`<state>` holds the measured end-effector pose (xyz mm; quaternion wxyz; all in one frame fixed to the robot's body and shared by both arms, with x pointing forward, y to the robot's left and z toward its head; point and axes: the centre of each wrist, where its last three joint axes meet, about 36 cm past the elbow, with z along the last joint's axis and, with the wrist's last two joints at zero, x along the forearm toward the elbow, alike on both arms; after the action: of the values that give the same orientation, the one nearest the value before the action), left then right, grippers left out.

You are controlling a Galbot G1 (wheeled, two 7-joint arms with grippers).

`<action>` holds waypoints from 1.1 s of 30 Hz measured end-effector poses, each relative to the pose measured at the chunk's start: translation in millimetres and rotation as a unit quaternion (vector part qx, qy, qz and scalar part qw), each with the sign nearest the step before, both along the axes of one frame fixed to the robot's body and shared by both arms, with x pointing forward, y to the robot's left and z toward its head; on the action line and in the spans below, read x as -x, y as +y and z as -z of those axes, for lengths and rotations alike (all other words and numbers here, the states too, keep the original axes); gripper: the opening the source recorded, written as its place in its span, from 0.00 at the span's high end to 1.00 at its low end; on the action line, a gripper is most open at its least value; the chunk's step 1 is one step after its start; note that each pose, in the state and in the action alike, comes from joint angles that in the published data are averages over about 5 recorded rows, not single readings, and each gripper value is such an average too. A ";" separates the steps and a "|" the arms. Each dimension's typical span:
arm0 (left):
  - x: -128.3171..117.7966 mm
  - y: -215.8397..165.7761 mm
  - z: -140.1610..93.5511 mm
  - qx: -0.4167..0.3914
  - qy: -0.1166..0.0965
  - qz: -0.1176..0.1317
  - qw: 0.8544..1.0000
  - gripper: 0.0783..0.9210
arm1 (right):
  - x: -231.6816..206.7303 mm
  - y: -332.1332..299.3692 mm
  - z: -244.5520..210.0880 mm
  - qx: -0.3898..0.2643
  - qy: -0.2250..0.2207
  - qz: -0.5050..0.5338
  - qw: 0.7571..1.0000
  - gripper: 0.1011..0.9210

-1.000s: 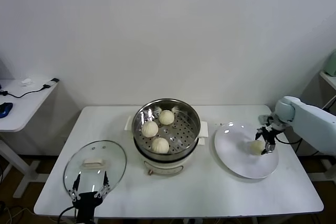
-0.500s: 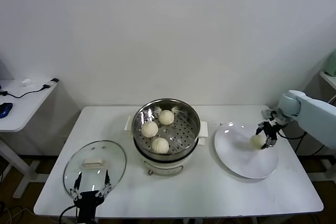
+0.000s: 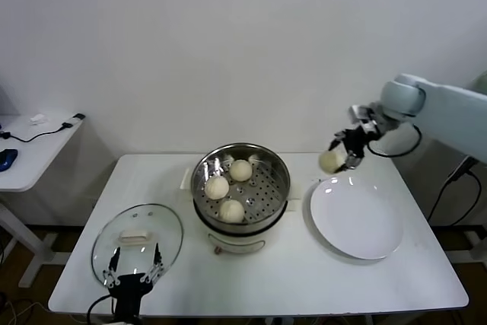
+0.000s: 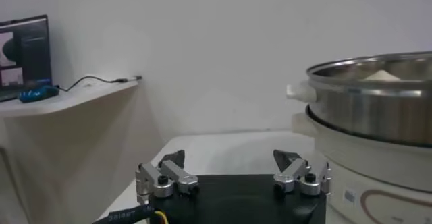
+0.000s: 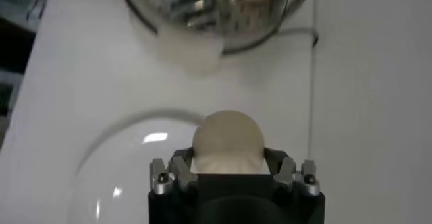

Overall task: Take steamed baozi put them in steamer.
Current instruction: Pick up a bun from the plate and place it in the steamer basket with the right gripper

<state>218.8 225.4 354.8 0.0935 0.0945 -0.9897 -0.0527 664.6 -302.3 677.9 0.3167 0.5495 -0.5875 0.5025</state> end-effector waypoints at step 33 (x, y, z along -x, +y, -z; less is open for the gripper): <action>-0.9 6.3 0.7 -0.004 0.004 -0.006 1.000 0.12 | 12.2 148.4 89.5 0.012 0.038 0.025 0.999 0.27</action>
<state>219.7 231.7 354.1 0.0973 0.1003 -0.9886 -0.0564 652.5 -153.9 588.5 0.3583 0.5493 -0.5826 0.4800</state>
